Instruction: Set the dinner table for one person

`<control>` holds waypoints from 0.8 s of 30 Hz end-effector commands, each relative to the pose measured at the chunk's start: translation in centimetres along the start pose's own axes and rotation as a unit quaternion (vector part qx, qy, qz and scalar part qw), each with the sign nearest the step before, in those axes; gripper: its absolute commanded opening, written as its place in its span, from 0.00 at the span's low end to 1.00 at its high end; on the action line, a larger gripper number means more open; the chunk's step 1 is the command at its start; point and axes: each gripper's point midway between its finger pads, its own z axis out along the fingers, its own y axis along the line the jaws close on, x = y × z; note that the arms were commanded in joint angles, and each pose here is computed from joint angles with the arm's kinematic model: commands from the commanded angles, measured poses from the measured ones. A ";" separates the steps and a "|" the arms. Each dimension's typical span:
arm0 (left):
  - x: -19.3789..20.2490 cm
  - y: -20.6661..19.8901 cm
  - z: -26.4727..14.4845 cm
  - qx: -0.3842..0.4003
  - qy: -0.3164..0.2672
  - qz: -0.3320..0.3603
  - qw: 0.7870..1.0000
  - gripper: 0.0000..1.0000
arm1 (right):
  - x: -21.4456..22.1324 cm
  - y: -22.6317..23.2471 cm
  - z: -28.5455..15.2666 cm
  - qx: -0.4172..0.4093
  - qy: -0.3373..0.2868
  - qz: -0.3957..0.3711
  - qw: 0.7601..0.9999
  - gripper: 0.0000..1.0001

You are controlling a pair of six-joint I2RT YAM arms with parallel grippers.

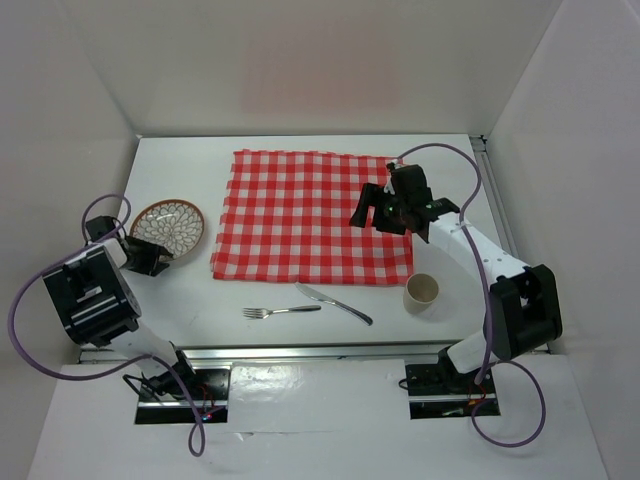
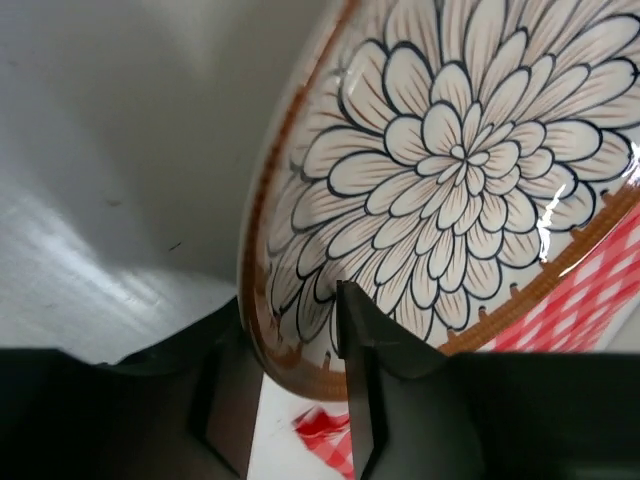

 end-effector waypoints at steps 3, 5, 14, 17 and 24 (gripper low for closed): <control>-0.1 -1.1 1.5 0.015 0.009 -0.003 1.000 0.27 | -0.1 0.8 -1.2 -0.012 -0.009 -0.008 1.000 0.88; -0.1 -1.1 1.5 0.015 0.009 -0.003 1.000 0.18 | -0.1 0.8 -1.2 -0.012 -0.009 -0.008 1.000 0.88; 0.0 -7.3 -3.1 0.081 -0.012 0.058 0.995 0.00 | 0.0 1.0 -1.4 -0.013 -0.003 -0.002 1.000 0.88; 0.4 -11.3 -6.4 0.139 -0.024 0.097 0.985 0.00 | -0.3 1.2 -1.8 -0.016 -0.007 -0.003 1.000 0.88; 4.8 -20.7 -11.8 0.247 0.006 0.243 0.938 0.00 | -0.2 1.0 -2.5 -0.010 -0.010 -0.003 1.000 0.88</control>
